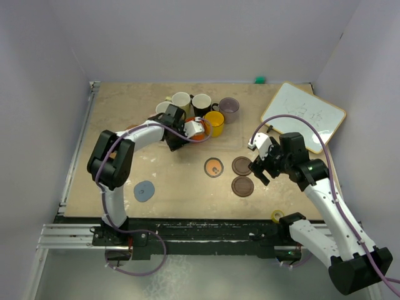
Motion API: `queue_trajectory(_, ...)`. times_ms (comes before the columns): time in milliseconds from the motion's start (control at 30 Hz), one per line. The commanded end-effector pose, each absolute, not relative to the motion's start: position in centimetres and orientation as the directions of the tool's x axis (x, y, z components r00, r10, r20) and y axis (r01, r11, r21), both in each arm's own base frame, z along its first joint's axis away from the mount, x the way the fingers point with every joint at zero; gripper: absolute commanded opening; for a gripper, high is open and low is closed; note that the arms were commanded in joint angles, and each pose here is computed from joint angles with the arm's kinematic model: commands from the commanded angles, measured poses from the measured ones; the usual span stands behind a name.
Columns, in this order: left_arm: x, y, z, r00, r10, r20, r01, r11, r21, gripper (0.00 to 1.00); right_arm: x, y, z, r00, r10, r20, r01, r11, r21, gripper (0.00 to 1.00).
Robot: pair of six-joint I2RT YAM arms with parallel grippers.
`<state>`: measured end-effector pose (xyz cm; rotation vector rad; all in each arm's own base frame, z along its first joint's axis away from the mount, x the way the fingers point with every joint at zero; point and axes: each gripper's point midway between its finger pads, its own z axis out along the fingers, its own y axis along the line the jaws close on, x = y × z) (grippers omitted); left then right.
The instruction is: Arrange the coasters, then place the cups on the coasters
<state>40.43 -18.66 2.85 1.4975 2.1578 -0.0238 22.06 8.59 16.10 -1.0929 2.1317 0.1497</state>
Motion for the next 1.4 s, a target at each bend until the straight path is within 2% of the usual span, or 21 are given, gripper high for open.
queue_trajectory(0,40.9,-19.8,8.2,-0.224,0.811,-0.540,0.853,0.431,0.293,0.56,21.8,8.9,16.0,-0.362,-0.661,-0.657,-0.760,0.618,-0.202,0.88)
queue_trajectory(267,38.7,-16.6,13.2,-0.286,0.734,-0.616,0.811,0.528,0.253,0.63,22.4,8.8,16.5,-0.346,-0.665,-0.662,-0.752,0.618,-0.227,0.88)
queue_trajectory(500,40.0,-7.5,14.5,-0.476,0.584,-0.658,0.651,0.737,0.183,0.63,22.3,8.9,16.8,-0.335,-0.660,-0.672,-0.753,0.617,-0.231,0.88)
queue_trajectory(600,39.0,-4.4,13.6,-0.522,0.563,-0.641,0.650,0.749,0.129,0.63,22.2,9.0,16.7,-0.332,-0.660,-0.674,-0.754,0.615,-0.230,0.88)
queue_trajectory(767,34.5,-2.5,11.5,-0.456,0.684,-0.570,0.773,0.622,0.127,0.63,22.1,9.0,16.7,-0.329,-0.661,-0.674,-0.758,0.611,-0.229,0.88)
queue_trajectory(933,28.5,-2.7,8.5,-0.290,0.827,-0.481,0.924,0.373,0.084,0.64,22.0,9.1,16.7,-0.324,-0.667,-0.671,-0.762,0.604,-0.232,0.88)
queue_trajectory(1033,25.6,-2.4,6.9,-0.224,0.872,-0.436,0.963,0.267,0.041,0.65,22.0,9.0,16.8,-0.320,-0.667,-0.672,-0.762,0.603,-0.236,0.88)
queue_trajectory(1167,23.4,-2.0,5.4,-0.138,0.912,-0.386,0.986,0.162,0.029,0.72,22.0,9.0,16.9,-0.315,-0.667,-0.675,-0.761,0.603,-0.240,0.88)
queue_trajectory(1367,22.1,-1.9,4.1,0.015,0.958,-0.287,0.997,0.008,0.078,0.74,21.9,9.0,16.8,-0.313,-0.671,-0.672,-0.763,0.599,-0.243,0.88)
